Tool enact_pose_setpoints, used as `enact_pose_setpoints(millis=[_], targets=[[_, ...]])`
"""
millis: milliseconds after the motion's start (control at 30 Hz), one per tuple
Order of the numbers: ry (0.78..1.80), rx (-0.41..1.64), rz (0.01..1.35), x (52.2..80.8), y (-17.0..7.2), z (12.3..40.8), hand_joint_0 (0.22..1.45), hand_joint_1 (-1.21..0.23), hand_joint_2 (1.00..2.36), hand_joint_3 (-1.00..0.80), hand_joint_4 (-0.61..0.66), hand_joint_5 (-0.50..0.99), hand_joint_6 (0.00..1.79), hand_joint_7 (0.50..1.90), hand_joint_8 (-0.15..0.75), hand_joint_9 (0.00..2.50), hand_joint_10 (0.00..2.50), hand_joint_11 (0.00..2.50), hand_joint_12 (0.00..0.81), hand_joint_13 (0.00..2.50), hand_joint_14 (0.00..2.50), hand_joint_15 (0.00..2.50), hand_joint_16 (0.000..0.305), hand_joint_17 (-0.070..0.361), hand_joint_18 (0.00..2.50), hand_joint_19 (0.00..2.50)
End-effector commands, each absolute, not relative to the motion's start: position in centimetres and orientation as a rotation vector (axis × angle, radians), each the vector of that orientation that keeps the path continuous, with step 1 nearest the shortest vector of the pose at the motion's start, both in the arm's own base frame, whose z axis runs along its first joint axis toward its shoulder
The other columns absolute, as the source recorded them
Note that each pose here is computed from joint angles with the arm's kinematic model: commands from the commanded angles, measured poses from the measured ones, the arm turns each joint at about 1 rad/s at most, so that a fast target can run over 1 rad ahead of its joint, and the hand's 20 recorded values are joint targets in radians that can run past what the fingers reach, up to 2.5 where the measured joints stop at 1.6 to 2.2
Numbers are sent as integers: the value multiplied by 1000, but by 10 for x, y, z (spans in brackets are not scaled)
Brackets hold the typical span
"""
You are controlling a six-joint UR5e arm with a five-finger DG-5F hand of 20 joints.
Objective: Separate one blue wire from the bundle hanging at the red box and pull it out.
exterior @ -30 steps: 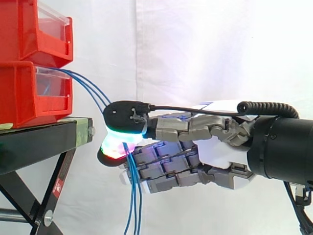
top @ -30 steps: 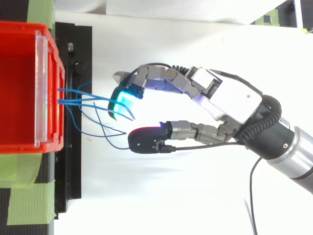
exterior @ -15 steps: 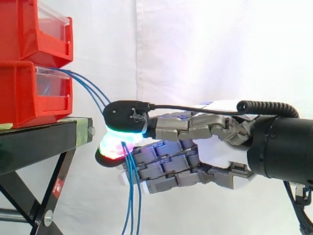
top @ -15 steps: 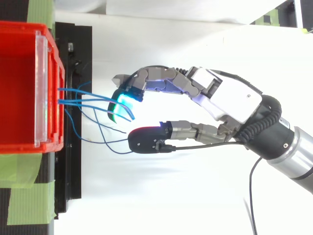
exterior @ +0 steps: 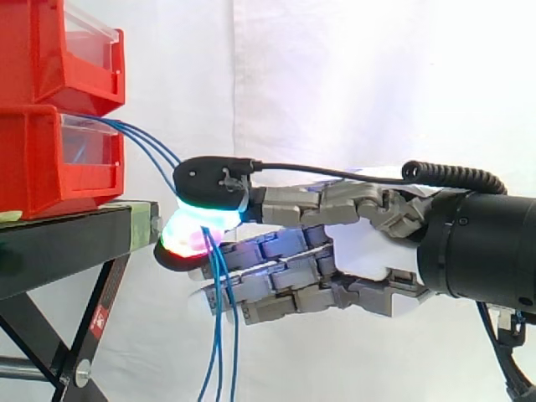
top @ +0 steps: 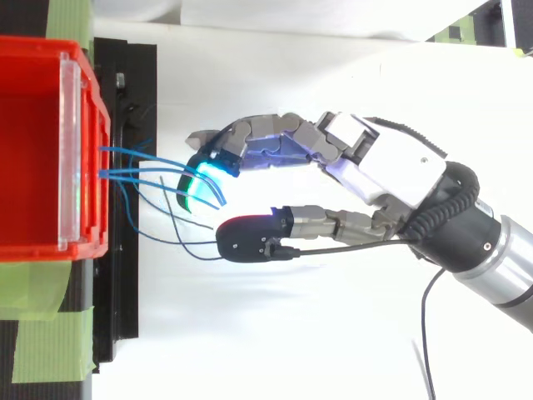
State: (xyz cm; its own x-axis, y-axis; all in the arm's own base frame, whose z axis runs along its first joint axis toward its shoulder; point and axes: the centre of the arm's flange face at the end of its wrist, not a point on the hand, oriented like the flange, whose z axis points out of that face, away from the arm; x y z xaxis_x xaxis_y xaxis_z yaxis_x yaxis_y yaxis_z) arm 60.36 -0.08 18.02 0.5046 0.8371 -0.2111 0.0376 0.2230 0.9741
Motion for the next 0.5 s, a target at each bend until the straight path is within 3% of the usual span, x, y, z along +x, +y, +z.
enact_pose_setpoints(millis=[0, 233, 467], targets=[[854, 1285, 733, 604, -1, 181, 654, -691, 1015, -322, 164, -203, 779, 949, 241, 638, 6, 221, 245, 871, 19, 449, 45, 101, 494, 269], [799, 1398, 836, 598, -3, 176, 657, -687, 1015, -325, 165, -204, 779, 954, 246, 643, 7, 227, 248, 1034, 21, 592, 43, 97, 501, 264], [749, 1462, 903, 595, -4, 174, 658, -686, 1015, -329, 168, -204, 778, 954, 247, 638, 8, 213, 260, 1078, 19, 515, 41, 92, 506, 228]])
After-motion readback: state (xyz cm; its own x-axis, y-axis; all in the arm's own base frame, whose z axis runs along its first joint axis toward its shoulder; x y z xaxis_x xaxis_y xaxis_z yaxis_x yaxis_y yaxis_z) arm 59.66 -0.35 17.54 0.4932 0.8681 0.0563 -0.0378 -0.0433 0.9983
